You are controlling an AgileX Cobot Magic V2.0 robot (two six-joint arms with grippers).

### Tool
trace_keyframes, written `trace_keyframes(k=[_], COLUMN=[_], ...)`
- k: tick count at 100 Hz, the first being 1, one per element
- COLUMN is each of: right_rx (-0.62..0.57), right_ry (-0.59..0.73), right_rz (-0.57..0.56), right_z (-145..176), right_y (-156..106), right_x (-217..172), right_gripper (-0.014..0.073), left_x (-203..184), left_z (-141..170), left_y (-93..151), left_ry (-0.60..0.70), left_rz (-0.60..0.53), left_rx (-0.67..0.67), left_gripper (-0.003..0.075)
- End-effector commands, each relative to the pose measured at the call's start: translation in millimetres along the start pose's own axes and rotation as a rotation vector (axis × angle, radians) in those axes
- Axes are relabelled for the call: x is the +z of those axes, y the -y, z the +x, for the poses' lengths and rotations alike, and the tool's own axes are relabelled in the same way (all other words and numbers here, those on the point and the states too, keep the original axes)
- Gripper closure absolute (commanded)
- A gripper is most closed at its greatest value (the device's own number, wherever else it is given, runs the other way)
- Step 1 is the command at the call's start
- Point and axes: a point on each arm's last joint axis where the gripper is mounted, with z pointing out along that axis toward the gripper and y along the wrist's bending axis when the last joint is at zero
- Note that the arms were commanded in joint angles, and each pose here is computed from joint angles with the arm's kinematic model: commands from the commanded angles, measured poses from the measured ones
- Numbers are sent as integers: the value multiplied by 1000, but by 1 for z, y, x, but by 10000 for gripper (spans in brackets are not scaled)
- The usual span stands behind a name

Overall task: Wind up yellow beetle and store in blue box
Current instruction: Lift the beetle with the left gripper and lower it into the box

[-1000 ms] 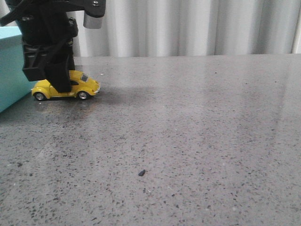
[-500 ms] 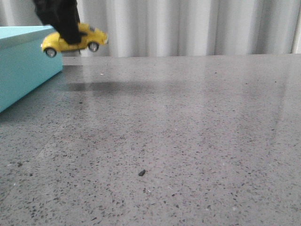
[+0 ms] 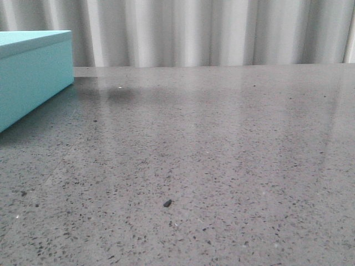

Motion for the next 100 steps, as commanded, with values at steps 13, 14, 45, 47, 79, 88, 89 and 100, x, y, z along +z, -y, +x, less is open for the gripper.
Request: trace_keyframes(k=[13,14,45,47,79,88,89,100], right_rx=[-12,-12,-12,-12,-12,-12,-12,-12], right_ry=[114,114,114,114,115,115,115,115], right_rz=[-7,-7,-7,-7,-7,-7,-7,-7], right_z=[-14,-14,-14,-14,-14,-14,-14,-14], right_y=[-1,-1,-1,-1,-1,-1,-1,-1], right_x=[-4,-4,-4,-4,-4,-4,-4,-4], right_gripper=[636,636,636,636,636,636,636,636], left_x=[-28,-27,7,10,68,82,83,96], left_z=[41,43,95,98,123,127,126,129], left_y=[-32,-33,-37,-36,-14,-11,-11,-9], left_ry=[-39,-40,-123,-131,-203,-228,-227,-245], left_rz=[-32,-27,89,94,155,189,193,221], left_rx=[-210,-223,-417,-421,-448,-456,-458,-468], left_gripper=[650,650,650,650,650,650,650,650])
